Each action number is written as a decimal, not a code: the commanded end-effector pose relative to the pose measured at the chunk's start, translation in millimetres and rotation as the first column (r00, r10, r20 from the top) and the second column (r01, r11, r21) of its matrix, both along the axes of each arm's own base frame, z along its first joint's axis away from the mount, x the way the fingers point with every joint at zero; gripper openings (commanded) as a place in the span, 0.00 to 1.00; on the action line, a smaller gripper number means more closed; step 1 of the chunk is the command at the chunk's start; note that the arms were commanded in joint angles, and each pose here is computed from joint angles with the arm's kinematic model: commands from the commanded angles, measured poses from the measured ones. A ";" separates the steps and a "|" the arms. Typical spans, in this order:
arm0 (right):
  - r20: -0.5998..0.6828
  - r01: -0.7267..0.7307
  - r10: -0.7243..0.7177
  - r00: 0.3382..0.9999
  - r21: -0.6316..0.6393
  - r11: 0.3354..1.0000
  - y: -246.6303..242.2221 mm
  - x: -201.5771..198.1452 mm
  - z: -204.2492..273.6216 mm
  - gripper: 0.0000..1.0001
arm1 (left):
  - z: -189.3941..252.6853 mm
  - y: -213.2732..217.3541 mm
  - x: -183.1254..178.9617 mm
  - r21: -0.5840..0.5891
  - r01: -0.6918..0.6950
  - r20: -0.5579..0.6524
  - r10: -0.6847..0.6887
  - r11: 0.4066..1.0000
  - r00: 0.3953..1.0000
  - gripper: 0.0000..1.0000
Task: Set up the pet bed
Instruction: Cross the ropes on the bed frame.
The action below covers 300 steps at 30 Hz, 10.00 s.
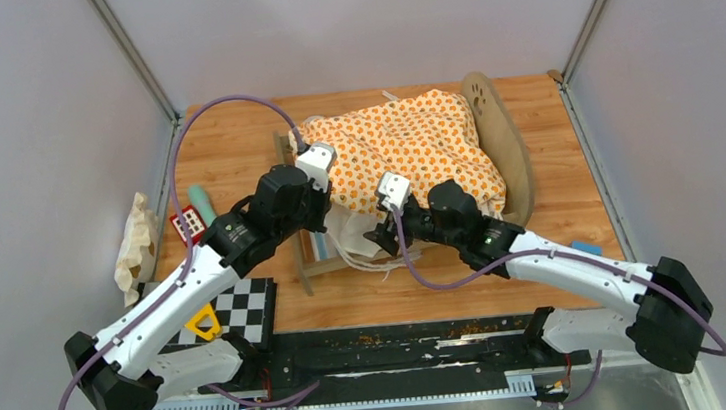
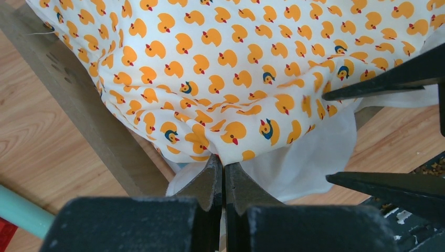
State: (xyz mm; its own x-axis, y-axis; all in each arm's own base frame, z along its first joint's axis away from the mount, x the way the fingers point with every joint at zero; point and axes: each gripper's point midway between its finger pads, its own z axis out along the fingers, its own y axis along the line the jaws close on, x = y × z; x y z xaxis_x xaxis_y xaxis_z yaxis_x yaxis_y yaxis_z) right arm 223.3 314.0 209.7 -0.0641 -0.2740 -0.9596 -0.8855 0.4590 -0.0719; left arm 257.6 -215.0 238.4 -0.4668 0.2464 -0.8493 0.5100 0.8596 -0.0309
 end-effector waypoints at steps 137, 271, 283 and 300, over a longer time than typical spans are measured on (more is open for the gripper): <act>0.192 -0.077 0.037 0.981 0.207 0.975 77.3 85.8 67.1 0.09 | -68.9 -42.6 -59.9 -0.556 -0.098 -0.187 -0.010 0.825 0.982 0.25; 0.118 0.243 -0.264 0.957 0.168 0.955 30.5 135.6 65.5 0.10 | 79.0 52.6 10.8 0.242 -0.275 0.325 0.189 0.930 0.927 0.00; 0.105 0.241 -0.258 0.961 0.148 0.959 30.2 134.1 55.0 0.10 | 26.7 43.3 15.5 0.240 -0.254 0.260 0.190 0.937 0.947 0.00; 0.086 0.107 -0.120 0.989 0.147 0.983 44.0 113.0 50.8 0.11 | -53.0 53.2 -10.7 0.184 -0.276 0.106 0.260 0.943 0.960 0.39</act>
State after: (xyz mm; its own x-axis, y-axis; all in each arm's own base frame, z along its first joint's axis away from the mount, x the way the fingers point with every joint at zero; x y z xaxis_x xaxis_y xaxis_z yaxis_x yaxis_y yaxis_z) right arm 350.8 350.4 244.2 -0.0246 -0.1660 -0.9858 -0.7630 0.6403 -0.0888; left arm 247.9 -157.2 172.1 -0.4834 0.4237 -0.7660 0.3020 0.9020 0.3084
